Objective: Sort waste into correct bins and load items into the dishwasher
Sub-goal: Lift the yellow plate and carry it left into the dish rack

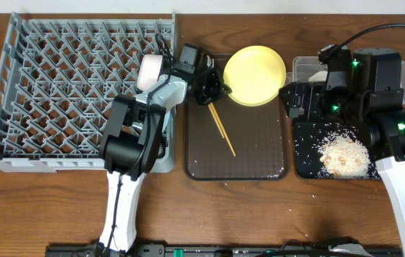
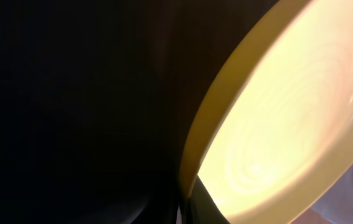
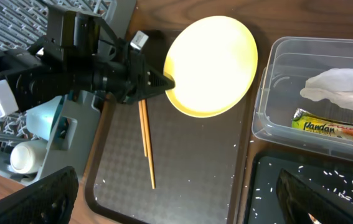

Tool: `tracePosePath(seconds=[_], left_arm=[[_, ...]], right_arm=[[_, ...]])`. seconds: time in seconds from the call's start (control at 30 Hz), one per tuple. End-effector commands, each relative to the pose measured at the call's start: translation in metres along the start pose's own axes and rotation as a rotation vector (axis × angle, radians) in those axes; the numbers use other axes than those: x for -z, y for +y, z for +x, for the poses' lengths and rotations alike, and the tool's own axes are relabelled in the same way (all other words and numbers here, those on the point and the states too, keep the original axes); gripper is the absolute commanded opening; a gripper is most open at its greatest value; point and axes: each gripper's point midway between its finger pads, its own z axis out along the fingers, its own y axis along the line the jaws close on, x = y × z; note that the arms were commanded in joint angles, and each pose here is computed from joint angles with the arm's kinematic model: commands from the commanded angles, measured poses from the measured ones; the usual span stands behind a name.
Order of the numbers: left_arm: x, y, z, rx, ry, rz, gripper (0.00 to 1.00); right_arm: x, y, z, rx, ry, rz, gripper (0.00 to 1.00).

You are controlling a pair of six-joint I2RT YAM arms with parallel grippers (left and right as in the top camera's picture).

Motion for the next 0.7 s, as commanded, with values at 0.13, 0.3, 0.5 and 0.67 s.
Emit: tracePosePath(seconds=[0.13,0.3,0.5,0.67], left_arm=[[0.012,-0.006,-0.007,-0.018,-0.020,0.037,0.07],[0.038,-0.037,-0.013,-0.099,-0.067,0.080,0.07],[0.085,-0.080,-0.026,-0.177,-0.157,0.147,0.08],[0.125,-0.103,-0.037,-0.218,-0.230,0.186,0.07]], right_arm=[[0.001,0.000,-0.002,-0.009,-0.006,0.003,0.99],[0.001,0.000,-0.002,-0.009,-0.006,0.003,0.99],[0.001,0.000,-0.002,-0.009,-0.006,0.002,0.99],[0.001,0.000,-0.002,-0.009,-0.006,0.002,0.99]])
